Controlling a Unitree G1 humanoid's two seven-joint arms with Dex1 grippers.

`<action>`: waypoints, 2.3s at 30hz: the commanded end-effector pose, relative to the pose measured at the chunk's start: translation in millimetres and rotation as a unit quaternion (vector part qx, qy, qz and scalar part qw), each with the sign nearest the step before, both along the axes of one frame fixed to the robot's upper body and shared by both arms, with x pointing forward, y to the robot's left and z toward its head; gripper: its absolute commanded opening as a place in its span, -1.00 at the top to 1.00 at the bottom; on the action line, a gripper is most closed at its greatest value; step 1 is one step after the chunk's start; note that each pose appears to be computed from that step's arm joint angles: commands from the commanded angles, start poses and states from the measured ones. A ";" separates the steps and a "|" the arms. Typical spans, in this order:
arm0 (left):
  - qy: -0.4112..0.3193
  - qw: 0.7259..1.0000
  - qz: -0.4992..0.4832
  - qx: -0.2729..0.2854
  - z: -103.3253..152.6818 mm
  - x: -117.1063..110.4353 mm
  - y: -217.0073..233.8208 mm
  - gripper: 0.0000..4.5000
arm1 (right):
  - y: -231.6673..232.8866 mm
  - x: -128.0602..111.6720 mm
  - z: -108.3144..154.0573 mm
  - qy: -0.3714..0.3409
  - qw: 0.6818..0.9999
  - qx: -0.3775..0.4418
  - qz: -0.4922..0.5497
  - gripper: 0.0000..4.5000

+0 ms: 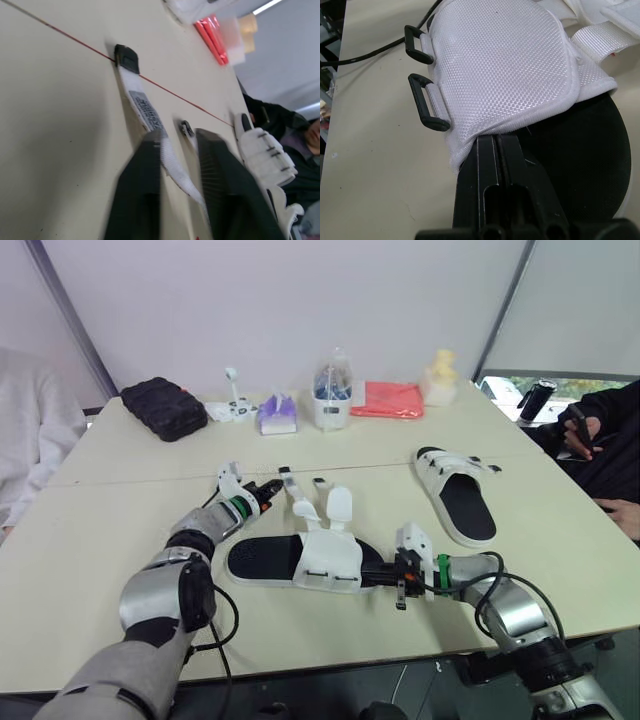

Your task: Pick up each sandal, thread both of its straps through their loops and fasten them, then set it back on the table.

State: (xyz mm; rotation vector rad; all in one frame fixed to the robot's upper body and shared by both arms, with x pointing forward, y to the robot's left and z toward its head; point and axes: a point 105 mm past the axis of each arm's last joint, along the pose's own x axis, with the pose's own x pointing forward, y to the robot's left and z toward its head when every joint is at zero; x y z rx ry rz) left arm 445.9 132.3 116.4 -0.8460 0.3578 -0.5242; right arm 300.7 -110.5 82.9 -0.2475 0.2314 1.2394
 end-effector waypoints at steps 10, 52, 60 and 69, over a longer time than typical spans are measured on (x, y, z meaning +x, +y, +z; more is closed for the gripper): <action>0.043 0.993 -0.096 -0.052 -5.5 -21.4 -21.0 -0.80 | 3.1 -3.4 -14.2 0.016 1.000 -0.014 0.004 1.00; -0.765 0.304 -0.141 0.551 92.8 -80.7 -64.6 0.96 | -18.3 7.1 -26.9 0.002 0.998 -0.037 -0.042 1.00; -0.821 0.145 -0.145 0.533 64.0 -98.6 -64.7 0.96 | -21.8 14.5 -27.7 -0.005 0.998 -0.041 -0.050 1.00; -0.862 0.034 -0.120 0.491 42.0 -94.2 -61.4 0.96 | -21.8 20.0 -26.8 -0.011 0.998 -0.039 -0.055 1.00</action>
